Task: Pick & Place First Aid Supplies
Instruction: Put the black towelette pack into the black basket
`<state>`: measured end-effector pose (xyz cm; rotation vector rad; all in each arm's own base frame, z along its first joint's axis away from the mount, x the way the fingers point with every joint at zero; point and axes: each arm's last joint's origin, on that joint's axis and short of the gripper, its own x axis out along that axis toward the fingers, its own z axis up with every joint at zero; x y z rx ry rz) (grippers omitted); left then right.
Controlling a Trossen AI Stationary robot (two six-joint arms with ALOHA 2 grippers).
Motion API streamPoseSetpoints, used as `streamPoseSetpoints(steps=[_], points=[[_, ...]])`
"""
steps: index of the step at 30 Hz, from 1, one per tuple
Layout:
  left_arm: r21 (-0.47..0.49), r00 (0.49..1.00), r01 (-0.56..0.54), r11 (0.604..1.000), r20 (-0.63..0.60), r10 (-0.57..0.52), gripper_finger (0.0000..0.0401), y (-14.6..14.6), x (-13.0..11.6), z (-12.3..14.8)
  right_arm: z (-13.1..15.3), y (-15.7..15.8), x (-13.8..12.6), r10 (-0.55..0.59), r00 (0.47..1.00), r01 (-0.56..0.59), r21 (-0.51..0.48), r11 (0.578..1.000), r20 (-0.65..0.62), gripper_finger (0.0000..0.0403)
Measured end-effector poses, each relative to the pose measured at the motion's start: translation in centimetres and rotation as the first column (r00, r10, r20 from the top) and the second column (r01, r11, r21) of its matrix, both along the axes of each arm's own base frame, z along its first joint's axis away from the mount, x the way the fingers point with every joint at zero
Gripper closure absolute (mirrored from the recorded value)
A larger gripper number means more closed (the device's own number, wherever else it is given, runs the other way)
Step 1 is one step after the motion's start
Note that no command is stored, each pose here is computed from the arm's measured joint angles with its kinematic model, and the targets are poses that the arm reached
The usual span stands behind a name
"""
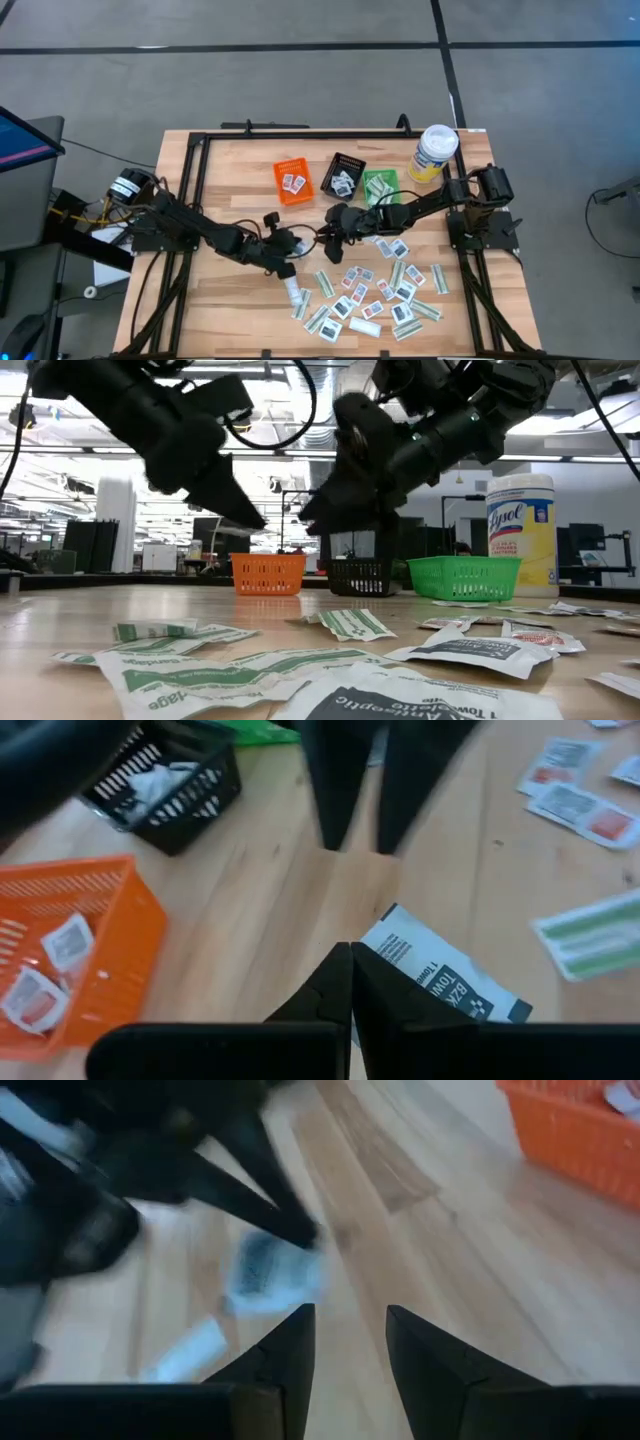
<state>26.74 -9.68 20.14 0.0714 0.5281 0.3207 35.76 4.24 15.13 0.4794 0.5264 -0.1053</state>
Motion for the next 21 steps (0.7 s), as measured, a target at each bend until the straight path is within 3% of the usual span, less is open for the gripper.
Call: streamPoseSetpoints(steps=[5, 10, 21], points=[[0.052, 0.999, -0.027, 0.998, 0.026, 0.026, 0.0396, 0.2, 0.2, 0.3, -1.0, 0.2, 0.2, -0.016, 1.0, 0.016, 0.032, 0.999, -0.013, 0.0284], [0.094, 0.998, -0.045, 0.995, 0.056, 0.04, 0.0396, 0.2, 0.4, 0.6, -1.3, 0.1, 0.9, -0.012, 0.998, 0.009, 0.048, 0.999, 0.057, 0.0284], [0.097, 0.998, -0.041, 0.994, 0.058, 0.035, 0.0396, 0.2, 0.4, 0.6, -1.4, 0.0, 1.1, 0.044, 0.996, -0.046, 0.03, 0.999, 0.073, 0.0284]])
